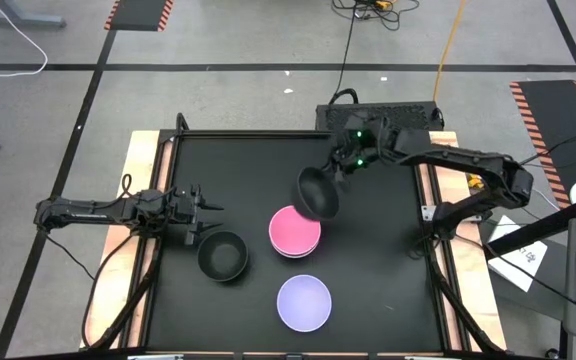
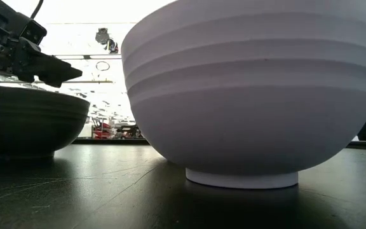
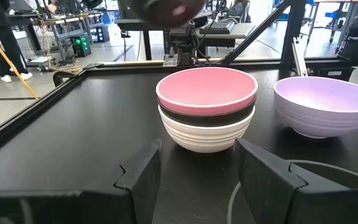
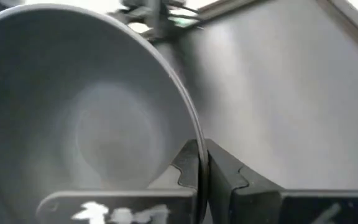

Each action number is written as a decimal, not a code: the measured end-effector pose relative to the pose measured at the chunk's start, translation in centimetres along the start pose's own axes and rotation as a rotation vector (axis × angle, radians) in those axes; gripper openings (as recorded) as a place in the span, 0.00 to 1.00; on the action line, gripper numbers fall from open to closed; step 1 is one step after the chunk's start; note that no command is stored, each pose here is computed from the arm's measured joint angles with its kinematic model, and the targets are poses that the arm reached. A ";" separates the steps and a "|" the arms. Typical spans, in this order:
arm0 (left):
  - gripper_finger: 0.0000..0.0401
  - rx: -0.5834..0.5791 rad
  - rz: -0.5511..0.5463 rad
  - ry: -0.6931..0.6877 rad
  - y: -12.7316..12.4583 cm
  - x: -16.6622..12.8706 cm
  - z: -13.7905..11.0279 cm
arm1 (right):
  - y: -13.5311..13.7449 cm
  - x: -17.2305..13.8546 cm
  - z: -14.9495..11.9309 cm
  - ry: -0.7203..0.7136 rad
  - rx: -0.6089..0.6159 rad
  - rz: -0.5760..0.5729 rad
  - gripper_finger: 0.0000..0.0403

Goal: Nest bowls inside each other
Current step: Stack the top black bowl on top of the top pink bowl

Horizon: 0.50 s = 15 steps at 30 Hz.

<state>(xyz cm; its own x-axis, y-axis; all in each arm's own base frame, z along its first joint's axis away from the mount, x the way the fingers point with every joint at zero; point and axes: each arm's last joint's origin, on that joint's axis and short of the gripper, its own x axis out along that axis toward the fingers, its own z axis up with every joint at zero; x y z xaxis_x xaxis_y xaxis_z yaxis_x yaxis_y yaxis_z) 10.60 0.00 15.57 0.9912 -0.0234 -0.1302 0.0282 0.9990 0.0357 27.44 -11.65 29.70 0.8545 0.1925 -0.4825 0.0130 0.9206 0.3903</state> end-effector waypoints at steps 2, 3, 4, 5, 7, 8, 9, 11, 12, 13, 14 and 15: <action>0.50 0.000 0.002 0.000 0.0 0.0 0.0 | 1.2 0.7 0.2 -0.012 -0.015 0.040 0.00; 0.50 0.000 0.005 -0.001 0.0 0.0 0.0 | 1.7 1.0 0.2 -0.015 -0.022 0.058 0.00; 0.50 -0.001 0.006 -0.001 0.0 0.0 0.0 | 2.3 1.2 0.2 -0.012 -0.024 0.074 0.00; 0.50 -0.002 0.006 -0.001 0.0 0.0 0.0 | 2.8 1.4 0.3 -0.004 -0.025 0.086 0.00; 0.50 -0.009 0.006 -0.001 0.0 0.0 0.0 | 3.6 1.8 0.7 0.010 -0.029 0.109 0.00; 0.50 -0.011 0.006 -0.001 0.0 0.0 0.0 | 4.0 1.9 0.9 0.018 -0.029 0.118 0.00; 0.50 -0.013 0.006 -0.001 0.0 0.0 0.0 | 4.4 2.1 1.0 0.035 -0.028 0.123 0.00; 0.50 -0.014 0.007 -0.002 0.0 0.0 0.0 | 5.0 2.8 1.6 0.061 -0.033 0.137 0.00; 0.50 -0.014 0.007 -0.004 0.0 0.0 0.0 | 5.2 3.2 1.9 0.073 -0.036 0.140 0.00; 0.50 -0.015 0.007 -0.005 0.0 0.0 0.1 | 5.3 3.6 2.1 0.099 -0.032 0.140 0.00; 0.50 -0.015 0.007 -0.005 0.0 0.0 0.0 | 5.3 4.1 2.1 0.130 -0.028 0.124 0.00; 0.50 -0.015 0.007 -0.006 0.0 0.0 0.0 | 5.3 4.6 2.3 0.158 -0.031 0.089 0.00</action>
<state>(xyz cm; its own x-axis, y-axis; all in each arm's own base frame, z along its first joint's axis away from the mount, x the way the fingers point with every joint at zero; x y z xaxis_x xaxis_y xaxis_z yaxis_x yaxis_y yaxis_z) 10.60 0.02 15.62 0.9921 -0.0161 -0.1245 0.0190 0.9996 0.0221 32.66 -6.70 31.38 0.7594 0.3222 -0.5652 -0.0772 0.9072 0.4135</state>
